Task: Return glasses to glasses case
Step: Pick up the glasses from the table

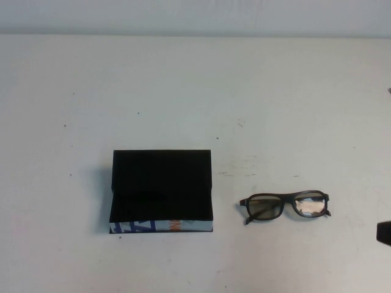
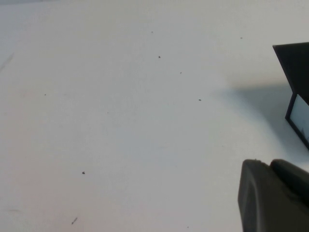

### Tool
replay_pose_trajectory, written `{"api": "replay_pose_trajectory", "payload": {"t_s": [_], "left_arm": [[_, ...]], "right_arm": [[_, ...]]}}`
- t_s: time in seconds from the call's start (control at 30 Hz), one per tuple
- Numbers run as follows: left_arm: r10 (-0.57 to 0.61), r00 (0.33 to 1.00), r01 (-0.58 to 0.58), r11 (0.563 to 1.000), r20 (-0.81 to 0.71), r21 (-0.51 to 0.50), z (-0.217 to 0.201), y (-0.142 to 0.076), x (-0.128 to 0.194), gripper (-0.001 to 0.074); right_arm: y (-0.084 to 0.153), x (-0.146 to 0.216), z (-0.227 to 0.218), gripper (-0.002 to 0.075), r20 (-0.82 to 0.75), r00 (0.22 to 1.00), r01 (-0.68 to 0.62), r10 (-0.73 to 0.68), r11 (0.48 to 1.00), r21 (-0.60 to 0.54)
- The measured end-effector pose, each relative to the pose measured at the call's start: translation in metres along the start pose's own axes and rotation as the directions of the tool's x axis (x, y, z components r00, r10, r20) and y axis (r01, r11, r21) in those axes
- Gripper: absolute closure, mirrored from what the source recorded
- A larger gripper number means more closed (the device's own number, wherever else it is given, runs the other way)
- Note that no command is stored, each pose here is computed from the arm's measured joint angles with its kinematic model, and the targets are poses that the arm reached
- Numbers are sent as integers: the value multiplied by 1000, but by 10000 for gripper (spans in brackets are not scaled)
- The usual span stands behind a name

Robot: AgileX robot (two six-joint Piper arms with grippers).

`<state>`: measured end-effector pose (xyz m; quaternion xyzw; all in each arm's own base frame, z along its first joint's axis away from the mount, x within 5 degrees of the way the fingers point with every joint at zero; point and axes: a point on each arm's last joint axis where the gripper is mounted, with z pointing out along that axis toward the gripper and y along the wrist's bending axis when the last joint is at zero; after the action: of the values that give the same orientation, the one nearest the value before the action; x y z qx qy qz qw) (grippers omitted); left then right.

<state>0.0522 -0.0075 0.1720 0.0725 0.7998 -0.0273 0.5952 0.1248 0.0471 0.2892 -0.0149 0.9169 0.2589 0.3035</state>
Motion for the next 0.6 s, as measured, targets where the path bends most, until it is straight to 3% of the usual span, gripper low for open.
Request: {"api": "replay_pose_trajectory", "payload": {"t_s": [0.27, 0.37, 0.47, 0.6], "left_arm": [[0, 1000, 0, 1000, 0, 0, 0, 0, 0, 735], [0, 1000, 0, 1000, 0, 0, 0, 0, 0, 735], [0, 1000, 0, 1000, 0, 0, 0, 0, 0, 735], [0, 1000, 0, 1000, 0, 0, 0, 0, 0, 735]], "right_arm": [[9, -59, 23, 740, -164, 965, 213, -206, 977, 23], [19, -65, 38, 740, -241, 906, 360, -348, 933, 8], [32, -64, 59, 740, -318, 787, 542, -529, 839, -52], [45, -61, 83, 740, -328, 563, 753, -758, 635, -175]]}}
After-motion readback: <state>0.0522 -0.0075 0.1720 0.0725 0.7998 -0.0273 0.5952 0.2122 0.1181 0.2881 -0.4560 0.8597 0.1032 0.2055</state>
